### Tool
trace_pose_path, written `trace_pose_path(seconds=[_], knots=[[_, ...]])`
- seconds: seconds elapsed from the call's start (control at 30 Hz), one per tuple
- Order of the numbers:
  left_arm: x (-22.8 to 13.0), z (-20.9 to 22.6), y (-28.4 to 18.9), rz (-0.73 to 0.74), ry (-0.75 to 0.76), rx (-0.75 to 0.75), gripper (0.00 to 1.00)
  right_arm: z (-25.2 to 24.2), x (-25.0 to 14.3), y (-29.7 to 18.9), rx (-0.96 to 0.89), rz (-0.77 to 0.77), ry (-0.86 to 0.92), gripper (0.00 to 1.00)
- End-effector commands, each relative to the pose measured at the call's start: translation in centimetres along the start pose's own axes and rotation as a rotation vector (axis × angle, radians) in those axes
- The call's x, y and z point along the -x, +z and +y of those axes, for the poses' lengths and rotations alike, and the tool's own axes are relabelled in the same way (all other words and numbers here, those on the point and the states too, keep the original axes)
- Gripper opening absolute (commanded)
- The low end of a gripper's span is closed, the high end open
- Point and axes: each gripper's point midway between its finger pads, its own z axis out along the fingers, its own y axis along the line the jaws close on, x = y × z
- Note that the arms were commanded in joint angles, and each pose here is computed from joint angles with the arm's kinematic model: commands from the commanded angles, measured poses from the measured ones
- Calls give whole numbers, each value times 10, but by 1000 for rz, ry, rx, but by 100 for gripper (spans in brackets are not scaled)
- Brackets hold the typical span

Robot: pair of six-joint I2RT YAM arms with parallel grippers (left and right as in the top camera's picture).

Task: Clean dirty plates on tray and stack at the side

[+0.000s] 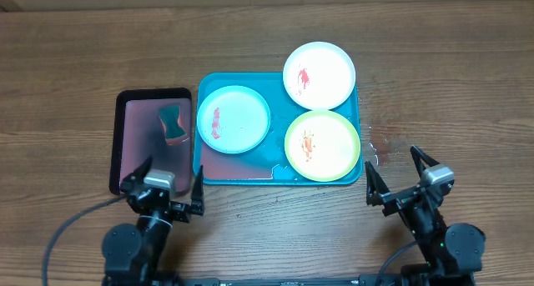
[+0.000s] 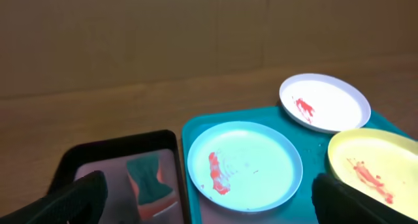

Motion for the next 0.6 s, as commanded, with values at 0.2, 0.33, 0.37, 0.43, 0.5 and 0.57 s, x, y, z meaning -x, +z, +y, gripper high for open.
trace_pose_path(seconds=[0.2,0.33,0.37,0.43,0.5,0.57], knots=[[65,6,10,190,-13,-2,100,6,61,16,8,110,43,100],[93,8,20,322,-34,-8,100,9,78,35,25,229,82,100],[102,10,24,373,-42,-10,100,10,84,42,38,278,100,100],[112,10,27,445,-54,-13,100,13,90,50,58,343,125,100],[119,11,31,553,-72,-19,100,17,96,59,75,440,165,100],[122,11,33,621,-86,-27,100,19,102,64,87,503,192,100]])
